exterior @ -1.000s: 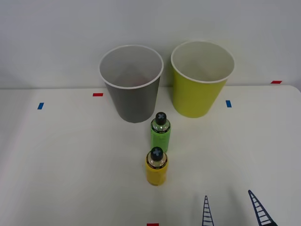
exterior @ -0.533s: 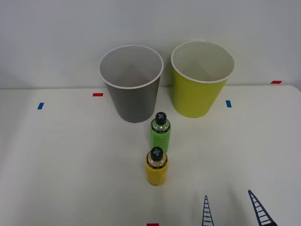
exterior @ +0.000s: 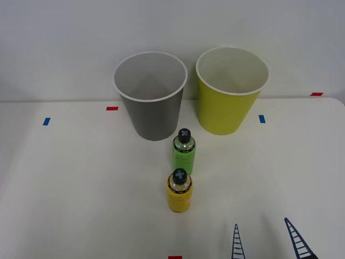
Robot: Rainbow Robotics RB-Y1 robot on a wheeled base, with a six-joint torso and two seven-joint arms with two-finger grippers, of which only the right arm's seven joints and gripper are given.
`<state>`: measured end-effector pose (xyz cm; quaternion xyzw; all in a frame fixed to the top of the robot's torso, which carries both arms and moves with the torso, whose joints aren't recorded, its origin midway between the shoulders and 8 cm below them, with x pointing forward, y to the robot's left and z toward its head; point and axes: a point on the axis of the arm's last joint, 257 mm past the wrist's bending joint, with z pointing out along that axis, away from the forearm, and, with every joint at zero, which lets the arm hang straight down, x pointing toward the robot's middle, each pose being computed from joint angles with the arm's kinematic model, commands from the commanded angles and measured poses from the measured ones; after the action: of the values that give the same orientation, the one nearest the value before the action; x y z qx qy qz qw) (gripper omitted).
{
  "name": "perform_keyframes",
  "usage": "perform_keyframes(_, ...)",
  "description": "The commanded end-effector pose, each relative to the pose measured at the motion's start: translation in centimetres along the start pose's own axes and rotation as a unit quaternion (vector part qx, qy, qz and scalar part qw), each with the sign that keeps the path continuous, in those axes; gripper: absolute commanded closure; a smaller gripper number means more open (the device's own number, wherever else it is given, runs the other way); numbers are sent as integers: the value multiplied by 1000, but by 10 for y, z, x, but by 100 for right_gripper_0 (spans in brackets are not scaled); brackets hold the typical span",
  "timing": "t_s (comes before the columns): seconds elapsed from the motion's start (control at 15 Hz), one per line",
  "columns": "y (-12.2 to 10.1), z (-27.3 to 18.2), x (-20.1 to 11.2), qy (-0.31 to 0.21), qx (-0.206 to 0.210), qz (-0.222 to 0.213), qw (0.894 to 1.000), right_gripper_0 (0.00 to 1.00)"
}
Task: Put cans in the gray bin, plastic bottles in the light green bin
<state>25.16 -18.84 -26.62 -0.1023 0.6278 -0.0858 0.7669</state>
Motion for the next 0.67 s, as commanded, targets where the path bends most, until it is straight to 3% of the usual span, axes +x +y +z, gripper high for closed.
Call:
perform_keyframes(0.07,0,0,0,0,0,0,1000,0)
perform_keyframes(0.4,0,0,0,0,0,0,1000,0)
perform_keyframes(0.47,-1,-7,13,14,-5,-7,1000,0)
perform_keyframes(0.53,2,-8,13,11,-12,-12,1000,42)
perform_keyframes(0.6,4,-7,10,3,-17,-14,1000,51)
perform_keyframes(0.67,3,-5,3,-9,-22,-15,1000,51)
